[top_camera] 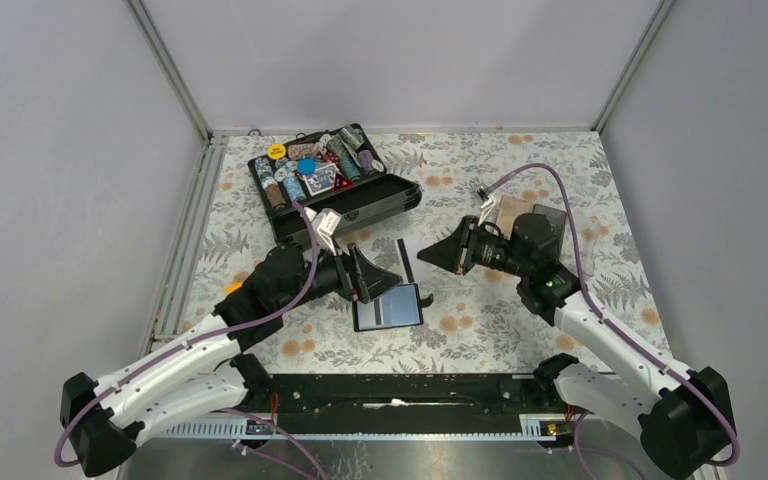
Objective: Put the credit cards into the card holder
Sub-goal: Pick up the credit card from the storage box, then insert the credit card into the card holder.
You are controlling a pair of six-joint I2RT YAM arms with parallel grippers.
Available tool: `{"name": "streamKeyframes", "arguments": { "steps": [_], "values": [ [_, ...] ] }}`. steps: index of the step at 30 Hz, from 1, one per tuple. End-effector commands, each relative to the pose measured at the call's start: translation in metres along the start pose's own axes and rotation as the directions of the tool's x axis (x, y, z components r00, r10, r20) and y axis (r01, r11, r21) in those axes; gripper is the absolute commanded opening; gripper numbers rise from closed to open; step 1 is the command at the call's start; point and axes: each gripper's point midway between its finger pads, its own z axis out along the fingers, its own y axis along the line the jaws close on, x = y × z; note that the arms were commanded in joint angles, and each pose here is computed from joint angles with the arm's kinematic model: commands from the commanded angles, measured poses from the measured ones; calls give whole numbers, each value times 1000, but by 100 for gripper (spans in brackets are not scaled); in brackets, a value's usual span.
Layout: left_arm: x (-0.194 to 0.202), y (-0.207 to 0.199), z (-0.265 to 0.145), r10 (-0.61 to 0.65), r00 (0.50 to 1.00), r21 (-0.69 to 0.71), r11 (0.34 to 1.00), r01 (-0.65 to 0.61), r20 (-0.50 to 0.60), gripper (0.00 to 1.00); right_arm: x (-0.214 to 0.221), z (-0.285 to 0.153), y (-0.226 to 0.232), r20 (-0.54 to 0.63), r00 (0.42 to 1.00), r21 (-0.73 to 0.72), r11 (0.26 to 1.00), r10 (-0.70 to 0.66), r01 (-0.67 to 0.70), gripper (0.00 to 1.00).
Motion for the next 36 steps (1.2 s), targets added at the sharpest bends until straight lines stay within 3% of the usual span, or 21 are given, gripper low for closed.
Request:
{"name": "streamKeyframes", "arguments": {
  "steps": [1,4,10,13,15,18,19,21,25,27,31,36],
  "values": [
    [-30,-63,-4,-47,992,264,965,14,119,80,-16,-9,75,74,995,-297,951,-71,90,0],
    [-32,-67,-3,-58,991,275,961,23,122,67,-17,-14,88,94,994,-359,929,-57,87,0],
    [-31,-66,-2,-80,988,283,958,40,134,54,-16,-15,95,88,995,-393,916,-49,80,0],
    [-31,-68,-2,-97,986,303,951,52,133,34,-14,-15,96,77,996,-403,912,-44,71,0],
    [-31,-69,-3,-99,986,306,950,53,136,25,-12,-15,95,71,997,-410,910,-39,64,0],
    [-33,-68,-4,-104,984,305,951,54,148,22,-10,-14,94,64,997,-413,909,-32,56,0],
    [-33,-66,-5,-105,983,300,952,55,154,12,-8,-12,90,55,998,-405,913,-27,47,0],
    [-31,-62,-4,-101,983,280,958,56,150,2,-6,-8,82,45,999,-373,927,-24,39,1],
    [-19,-21,0,-82,989,72,995,73,125,0,-1,3,31,47,998,-113,993,-28,33,56],
    [-7,5,-1,-65,994,-59,996,70,87,0,6,3,-7,33,999,71,997,-17,15,70],
    [27,48,-5,-66,997,-256,965,52,-44,0,32,-7,-66,-16,999,341,940,33,-26,77],
    [68,75,-2,-132,977,-329,942,71,-166,0,80,-21,-111,-114,988,525,851,100,-25,78]
  ]
}}
